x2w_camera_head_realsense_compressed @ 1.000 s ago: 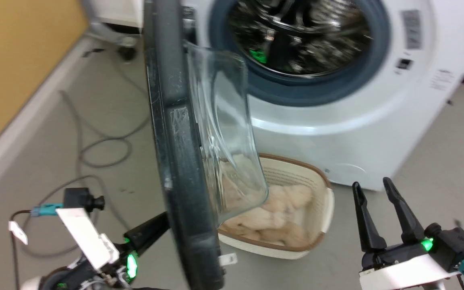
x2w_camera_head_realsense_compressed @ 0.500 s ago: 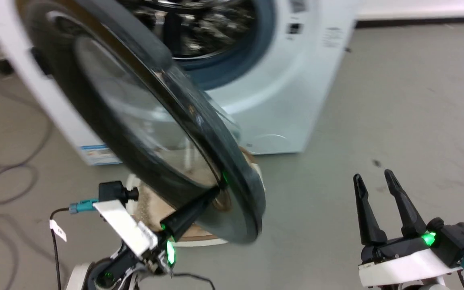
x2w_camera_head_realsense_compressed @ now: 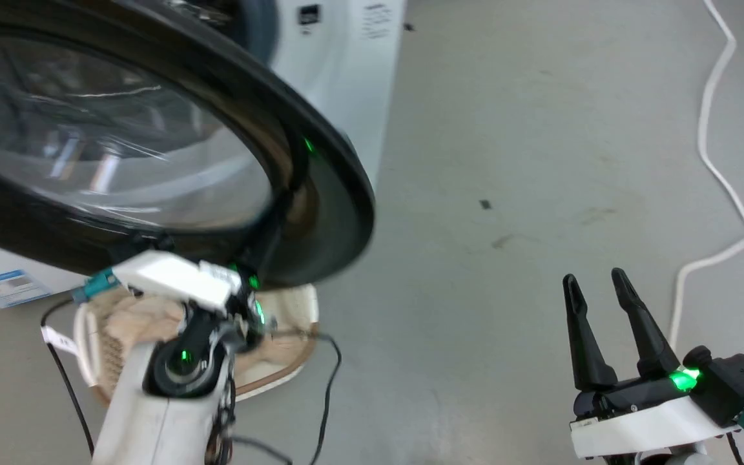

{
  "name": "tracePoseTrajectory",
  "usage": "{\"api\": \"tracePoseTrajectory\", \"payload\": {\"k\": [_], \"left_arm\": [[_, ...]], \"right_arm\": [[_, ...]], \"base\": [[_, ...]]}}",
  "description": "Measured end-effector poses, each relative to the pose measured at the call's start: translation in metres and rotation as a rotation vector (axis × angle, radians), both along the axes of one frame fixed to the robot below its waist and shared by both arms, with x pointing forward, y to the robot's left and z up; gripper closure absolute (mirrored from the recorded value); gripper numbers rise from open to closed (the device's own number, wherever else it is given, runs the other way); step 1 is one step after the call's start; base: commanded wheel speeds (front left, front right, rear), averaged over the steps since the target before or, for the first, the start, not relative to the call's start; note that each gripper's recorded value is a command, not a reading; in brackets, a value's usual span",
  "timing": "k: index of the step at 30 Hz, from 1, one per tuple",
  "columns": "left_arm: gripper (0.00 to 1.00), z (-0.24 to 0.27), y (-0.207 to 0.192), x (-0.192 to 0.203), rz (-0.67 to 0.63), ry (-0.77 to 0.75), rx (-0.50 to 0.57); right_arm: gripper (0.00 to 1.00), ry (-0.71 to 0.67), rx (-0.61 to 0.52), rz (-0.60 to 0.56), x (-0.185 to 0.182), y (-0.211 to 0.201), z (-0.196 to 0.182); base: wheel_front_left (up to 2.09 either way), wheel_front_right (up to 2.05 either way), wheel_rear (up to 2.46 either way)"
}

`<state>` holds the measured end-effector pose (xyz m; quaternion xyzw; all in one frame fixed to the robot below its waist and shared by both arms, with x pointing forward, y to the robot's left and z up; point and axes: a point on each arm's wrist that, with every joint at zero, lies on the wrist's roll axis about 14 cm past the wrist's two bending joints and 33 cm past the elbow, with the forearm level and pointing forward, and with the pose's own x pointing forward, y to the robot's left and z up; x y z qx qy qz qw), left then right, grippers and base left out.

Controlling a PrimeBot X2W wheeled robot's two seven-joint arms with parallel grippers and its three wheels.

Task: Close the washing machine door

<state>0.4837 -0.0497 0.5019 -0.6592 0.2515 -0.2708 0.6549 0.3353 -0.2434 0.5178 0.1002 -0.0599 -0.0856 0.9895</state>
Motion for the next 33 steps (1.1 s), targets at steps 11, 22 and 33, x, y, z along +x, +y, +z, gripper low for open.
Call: {"api": "tracePoseTrajectory", "payload": {"k": [11, 22, 33], "left_arm": [[1.0, 0.003, -0.029, 0.033, 0.022, 0.001, 0.015], [1.0, -0.013, -0.016, -0.027, -0.119, -0.109, 0.225], [1.0, -0.063, 0.081, -0.097, -0.186, -0.385, 0.872]], "right_arm": [[0.0, 0.01, 0.003, -0.058, -0.012, -0.015, -0.001], [0.0, -0.034, 0.004, -0.004, -0.001, -0.002, 0.009], [0.0, -0.091, 0.002, 0.121, 0.012, 0.034, 0.023]], "base": [[0.0, 0.0, 0.0], [0.0, 0.0, 0.0], [0.0, 0.0, 0.0]]}}
